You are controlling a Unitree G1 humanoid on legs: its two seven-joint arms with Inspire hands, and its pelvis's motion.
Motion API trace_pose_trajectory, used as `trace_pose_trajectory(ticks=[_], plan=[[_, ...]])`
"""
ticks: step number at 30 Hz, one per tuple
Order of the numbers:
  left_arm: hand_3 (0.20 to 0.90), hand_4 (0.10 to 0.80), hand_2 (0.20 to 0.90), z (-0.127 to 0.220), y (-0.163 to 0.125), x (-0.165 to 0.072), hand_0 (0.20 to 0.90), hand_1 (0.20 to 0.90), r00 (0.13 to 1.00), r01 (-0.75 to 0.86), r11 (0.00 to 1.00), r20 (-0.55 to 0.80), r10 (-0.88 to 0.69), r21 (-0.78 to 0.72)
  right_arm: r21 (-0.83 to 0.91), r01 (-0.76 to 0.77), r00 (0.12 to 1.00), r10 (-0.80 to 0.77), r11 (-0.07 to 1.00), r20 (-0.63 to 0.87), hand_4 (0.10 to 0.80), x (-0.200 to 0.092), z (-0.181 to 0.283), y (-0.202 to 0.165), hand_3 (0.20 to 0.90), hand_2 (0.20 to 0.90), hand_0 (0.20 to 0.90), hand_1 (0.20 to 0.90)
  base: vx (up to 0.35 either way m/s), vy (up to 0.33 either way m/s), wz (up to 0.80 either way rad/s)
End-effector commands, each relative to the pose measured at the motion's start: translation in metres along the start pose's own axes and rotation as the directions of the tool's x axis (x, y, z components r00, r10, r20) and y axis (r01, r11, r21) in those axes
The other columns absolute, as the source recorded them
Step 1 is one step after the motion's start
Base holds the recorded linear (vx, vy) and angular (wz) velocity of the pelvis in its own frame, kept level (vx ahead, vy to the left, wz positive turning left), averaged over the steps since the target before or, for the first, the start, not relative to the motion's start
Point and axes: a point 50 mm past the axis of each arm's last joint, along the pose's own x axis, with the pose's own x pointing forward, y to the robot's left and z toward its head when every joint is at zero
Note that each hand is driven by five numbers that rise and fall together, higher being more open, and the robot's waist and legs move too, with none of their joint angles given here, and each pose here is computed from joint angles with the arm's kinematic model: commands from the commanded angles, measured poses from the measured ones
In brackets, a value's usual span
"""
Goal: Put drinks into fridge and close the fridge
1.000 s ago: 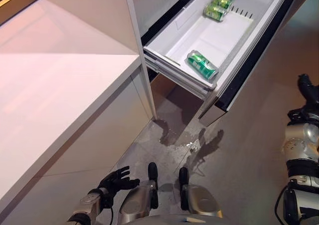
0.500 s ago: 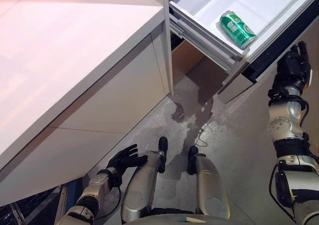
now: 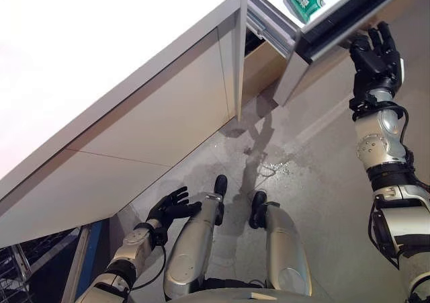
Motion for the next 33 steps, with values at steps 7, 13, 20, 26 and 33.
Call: trace_pose_trajectory(ticks=[7,13,20,26,33], plan=[[0.9,0.8,0.9,-0.049,0.02,-0.029,0.9,0.9,0.989,0.009,0.993,-0.149,0.01,0.12,-0.144,-0.469,0.851,0.489,0.872,0.191,0.8,0.017,0.059,0.12,0.9,0.9,0.9,0.9,0.05,0.006,0.18],[0.9,0.8,0.9,-0.052,0.026,-0.032,0.9,0.9,0.984,0.003,0.987,-0.179,0.027,0.164,-0.131,-0.414,0.886,0.432,0.901,0.17,0.8,0.018,0.05,0.106,0.9,0.9,0.9,0.9,-0.007,-0.011,0.06],[0.9,0.8,0.9,-0.059,0.032,-0.035,0.9,0.9,0.971,-0.014,0.985,-0.233,0.055,0.174,-0.118,-0.397,0.915,0.402,0.91,0.025,0.8,0.001,0.007,0.073,0.9,0.9,0.9,0.9,0.011,-0.032,-0.17],[0.9,0.8,0.9,-0.067,0.028,-0.035,0.9,0.9,0.962,-0.027,0.99,-0.265,0.063,0.138,-0.058,-0.396,0.871,0.355,0.917,-0.339,0.8,-0.069,-0.092,0.024,0.9,0.9,0.9,0.9,0.021,-0.046,-0.35],[0.9,0.8,0.9,-0.078,0.02,-0.037,0.9,0.9,0.962,-0.039,0.998,-0.267,0.053,0.056,-0.037,-0.312,0.657,0.187,0.949,-0.73,0.8,-0.194,-0.181,-0.044,0.9,0.9,0.9,0.9,0.033,-0.076,-0.22]])
